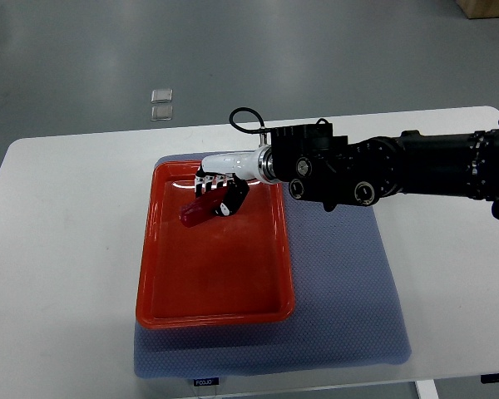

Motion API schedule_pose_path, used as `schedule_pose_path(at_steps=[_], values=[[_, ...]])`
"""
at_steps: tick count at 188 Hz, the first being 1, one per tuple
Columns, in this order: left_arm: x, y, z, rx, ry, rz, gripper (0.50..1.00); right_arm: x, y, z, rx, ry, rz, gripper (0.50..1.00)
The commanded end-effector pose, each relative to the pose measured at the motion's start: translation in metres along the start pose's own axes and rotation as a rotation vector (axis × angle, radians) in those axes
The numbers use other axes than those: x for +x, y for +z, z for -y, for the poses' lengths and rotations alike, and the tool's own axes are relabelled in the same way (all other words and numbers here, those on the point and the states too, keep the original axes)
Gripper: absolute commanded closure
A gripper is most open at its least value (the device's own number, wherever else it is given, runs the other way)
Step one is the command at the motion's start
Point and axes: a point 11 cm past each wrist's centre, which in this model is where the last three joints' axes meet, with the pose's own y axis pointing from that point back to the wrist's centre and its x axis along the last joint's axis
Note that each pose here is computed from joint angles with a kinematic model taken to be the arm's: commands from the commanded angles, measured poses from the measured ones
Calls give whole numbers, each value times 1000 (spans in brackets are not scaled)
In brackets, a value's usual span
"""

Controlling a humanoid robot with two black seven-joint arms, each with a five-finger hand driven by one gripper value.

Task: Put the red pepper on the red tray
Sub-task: 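Lift the pepper and carry it with the right hand over the tray, then lower the pepper into the tray and open the right hand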

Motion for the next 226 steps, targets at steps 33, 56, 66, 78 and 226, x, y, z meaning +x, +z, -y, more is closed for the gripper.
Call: schedule_pose_path(at_steps=[33, 56, 66, 78, 226], values=[[0, 0, 0, 0, 0, 0, 500, -12, 12, 3, -17, -11, 35, 1000], [0, 0, 0, 0, 0, 0, 500, -19, 13, 5, -15, -21, 56, 991], [0, 0, 0, 0, 0, 0, 500, -24, 16, 6, -17, -28, 67, 961], [0, 0, 0, 0, 0, 0, 500, -29, 18, 7, -18, -36, 76, 928], [1, 0, 0, 0, 2, -1, 500, -13, -3, 7, 56, 13, 147, 668]])
